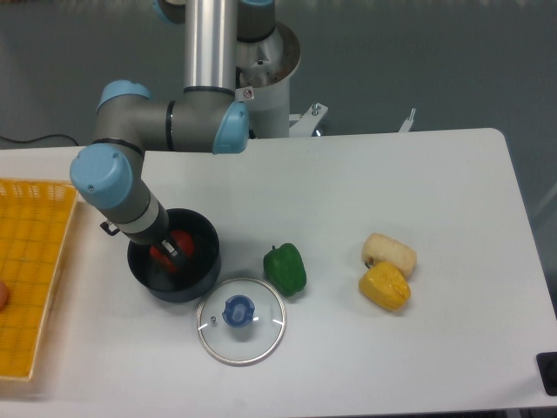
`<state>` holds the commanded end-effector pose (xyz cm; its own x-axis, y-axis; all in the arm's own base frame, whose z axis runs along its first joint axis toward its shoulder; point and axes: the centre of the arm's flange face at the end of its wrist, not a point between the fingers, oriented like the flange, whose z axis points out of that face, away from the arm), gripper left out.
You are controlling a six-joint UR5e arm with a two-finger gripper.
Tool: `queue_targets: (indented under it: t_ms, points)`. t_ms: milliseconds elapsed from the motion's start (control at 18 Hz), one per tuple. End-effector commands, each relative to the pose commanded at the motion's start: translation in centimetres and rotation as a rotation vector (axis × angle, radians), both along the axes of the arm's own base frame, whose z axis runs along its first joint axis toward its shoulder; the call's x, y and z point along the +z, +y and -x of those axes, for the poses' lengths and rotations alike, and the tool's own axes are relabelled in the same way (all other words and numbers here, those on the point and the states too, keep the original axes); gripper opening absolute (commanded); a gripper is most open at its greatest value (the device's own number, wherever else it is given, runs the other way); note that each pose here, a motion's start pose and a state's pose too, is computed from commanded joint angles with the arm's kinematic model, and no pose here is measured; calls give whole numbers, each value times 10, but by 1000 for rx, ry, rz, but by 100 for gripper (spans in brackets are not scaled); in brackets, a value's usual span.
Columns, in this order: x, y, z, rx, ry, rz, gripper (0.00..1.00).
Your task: Place the red pepper in the pot
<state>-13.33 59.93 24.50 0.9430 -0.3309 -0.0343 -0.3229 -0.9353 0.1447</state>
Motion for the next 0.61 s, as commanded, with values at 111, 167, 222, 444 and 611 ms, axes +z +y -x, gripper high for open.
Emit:
queue_targets:
  t_ms: [111,167,222,444,611]
  points:
    - [-2,0,-1,-2,1,1,48]
    - [-7,2,-8,-14,1,9,49]
    - [-10,3,-11,-21,3,13,49]
    - [-16,2,-13,-25,29,22,53]
    - [-17,2,-13,-28,29,25,62]
